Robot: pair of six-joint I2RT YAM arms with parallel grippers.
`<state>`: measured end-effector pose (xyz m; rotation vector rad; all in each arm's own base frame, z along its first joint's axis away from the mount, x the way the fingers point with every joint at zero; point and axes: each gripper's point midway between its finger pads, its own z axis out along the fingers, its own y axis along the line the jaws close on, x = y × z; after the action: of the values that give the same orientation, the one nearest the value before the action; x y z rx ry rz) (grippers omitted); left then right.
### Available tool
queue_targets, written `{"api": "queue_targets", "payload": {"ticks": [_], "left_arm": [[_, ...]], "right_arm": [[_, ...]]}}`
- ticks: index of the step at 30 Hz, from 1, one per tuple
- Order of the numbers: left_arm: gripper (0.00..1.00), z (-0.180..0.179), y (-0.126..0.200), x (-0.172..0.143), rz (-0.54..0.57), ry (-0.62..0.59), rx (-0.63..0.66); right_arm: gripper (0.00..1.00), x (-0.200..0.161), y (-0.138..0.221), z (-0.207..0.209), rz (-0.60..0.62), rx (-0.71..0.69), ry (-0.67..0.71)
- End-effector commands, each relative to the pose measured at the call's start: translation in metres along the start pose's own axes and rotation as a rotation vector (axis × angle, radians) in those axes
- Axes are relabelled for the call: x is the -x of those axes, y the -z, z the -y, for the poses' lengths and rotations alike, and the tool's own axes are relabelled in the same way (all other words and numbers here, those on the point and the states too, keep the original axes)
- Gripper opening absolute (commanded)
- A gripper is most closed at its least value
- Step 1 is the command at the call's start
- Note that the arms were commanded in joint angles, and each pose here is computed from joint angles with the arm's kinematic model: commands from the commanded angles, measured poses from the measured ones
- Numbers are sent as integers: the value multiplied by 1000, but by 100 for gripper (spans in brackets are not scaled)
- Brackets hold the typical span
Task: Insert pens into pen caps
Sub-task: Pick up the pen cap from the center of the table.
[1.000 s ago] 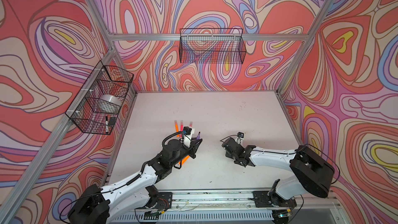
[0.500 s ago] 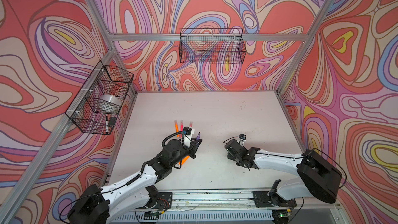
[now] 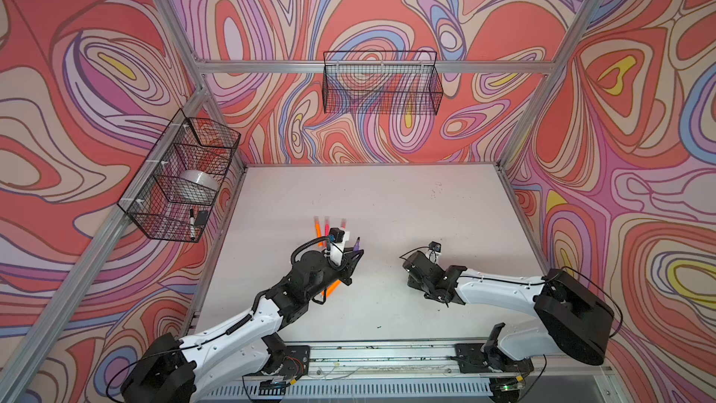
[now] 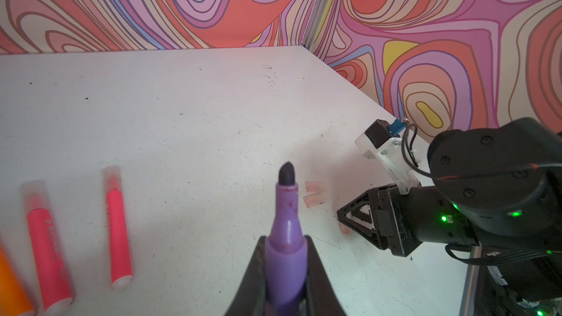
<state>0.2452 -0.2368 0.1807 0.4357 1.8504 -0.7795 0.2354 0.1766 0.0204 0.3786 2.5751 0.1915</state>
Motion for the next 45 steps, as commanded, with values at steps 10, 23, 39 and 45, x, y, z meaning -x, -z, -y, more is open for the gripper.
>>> {"api": "queue_targets", "payload": {"ticks": [10,23,39,45], "left_arm": [[0,5,1,11,24,-17,-14],[0,5,3,10,22,-20,-17],[0,14,7,10,19,-8,-67],[0,30,11,15,46,5,-156]], "right_arm": [[31,-19,0,26,-55,-130,65],[22,-22,-15,21,-73,-169,101],[9,-19,-14,23,-47,-172,92],[3,20,27,-8,87,28,50]]}}
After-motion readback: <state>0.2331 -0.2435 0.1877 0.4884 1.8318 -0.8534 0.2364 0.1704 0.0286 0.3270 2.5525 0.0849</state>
